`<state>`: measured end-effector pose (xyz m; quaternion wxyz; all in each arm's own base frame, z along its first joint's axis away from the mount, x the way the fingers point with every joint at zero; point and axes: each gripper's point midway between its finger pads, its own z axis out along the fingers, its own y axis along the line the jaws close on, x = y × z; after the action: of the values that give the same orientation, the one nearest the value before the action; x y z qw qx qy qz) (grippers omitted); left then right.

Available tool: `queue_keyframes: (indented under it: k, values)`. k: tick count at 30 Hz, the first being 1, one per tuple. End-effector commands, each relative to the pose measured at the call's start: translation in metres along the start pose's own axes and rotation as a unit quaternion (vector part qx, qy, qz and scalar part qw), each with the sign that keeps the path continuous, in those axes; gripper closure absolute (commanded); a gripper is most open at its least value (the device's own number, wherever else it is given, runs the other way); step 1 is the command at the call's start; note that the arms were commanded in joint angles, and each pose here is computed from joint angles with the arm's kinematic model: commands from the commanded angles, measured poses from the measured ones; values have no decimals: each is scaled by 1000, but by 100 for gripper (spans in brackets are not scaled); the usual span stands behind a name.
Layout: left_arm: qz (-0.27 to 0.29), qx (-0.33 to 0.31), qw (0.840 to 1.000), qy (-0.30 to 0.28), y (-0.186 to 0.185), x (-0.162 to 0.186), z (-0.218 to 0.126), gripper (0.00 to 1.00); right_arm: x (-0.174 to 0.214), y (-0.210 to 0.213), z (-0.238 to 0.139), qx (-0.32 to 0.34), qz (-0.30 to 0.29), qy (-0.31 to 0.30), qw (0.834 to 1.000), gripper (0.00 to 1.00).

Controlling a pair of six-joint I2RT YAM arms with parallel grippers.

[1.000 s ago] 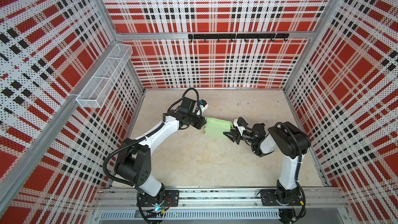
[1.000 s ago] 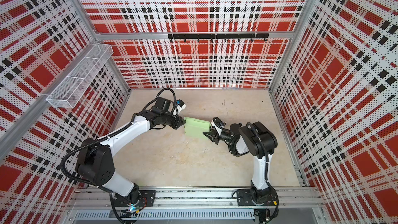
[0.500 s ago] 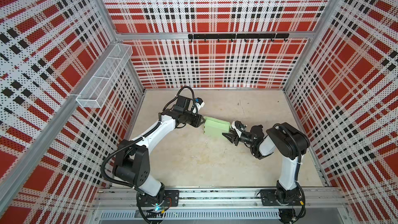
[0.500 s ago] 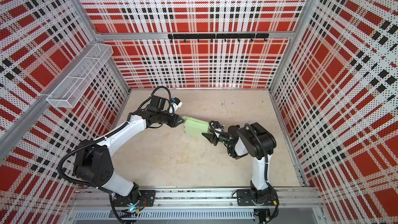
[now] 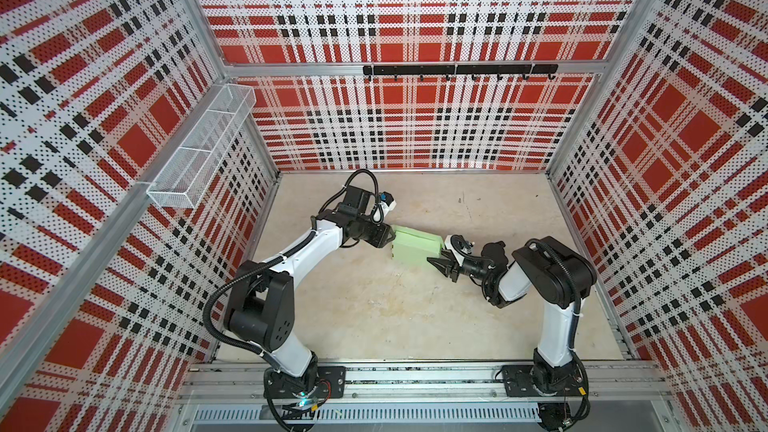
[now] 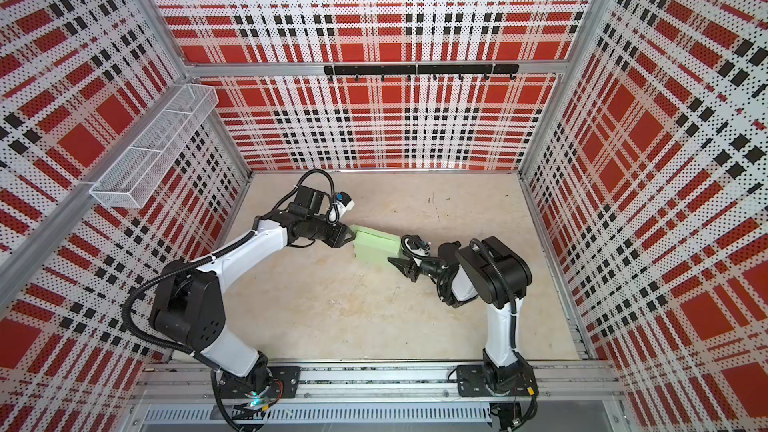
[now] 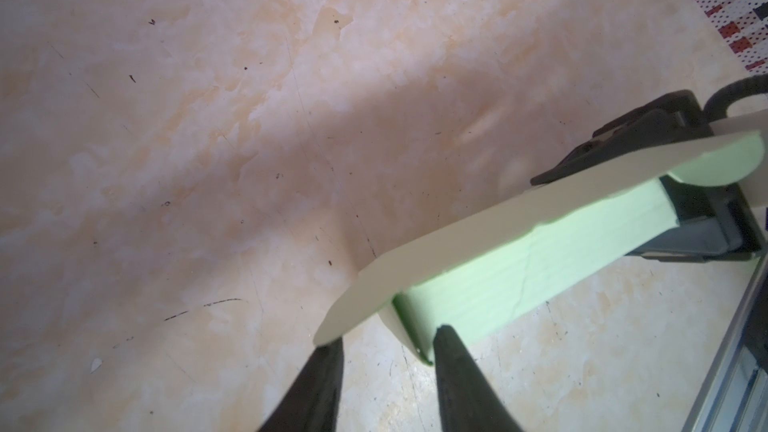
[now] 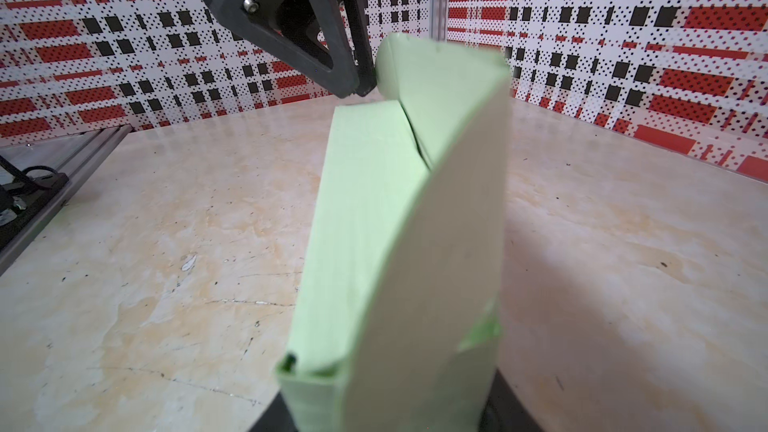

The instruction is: Fold the paper box

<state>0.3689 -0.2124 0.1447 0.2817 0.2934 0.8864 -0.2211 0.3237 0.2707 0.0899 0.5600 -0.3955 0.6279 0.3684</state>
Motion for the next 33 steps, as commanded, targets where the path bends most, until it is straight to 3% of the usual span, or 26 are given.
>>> queue_keyframes:
  k: [1, 5, 11, 15, 24, 33]
  values:
    - [13, -7, 1000, -13, 4, -16, -5, 60, -18, 5, 2, -11, -42, -31, 999, 72]
    - [22, -10, 1000, -14, 6, -23, -13, 54, -16, 6, 2, -14, -40, -28, 999, 73]
    - [79, 4, 997, 8, 3, -19, -16, 45, -15, 9, 3, -19, -38, -25, 999, 73]
    - [98, 4, 995, 17, 6, -18, -14, 44, -14, 10, 3, -24, -38, -25, 999, 73]
    - [62, 24, 997, 29, -7, -9, -10, 76, -17, 6, 6, -17, -33, -29, 999, 77]
    - [25, 1, 999, 28, -1, -5, -16, 95, -13, 4, 6, -12, -37, -20, 999, 80]
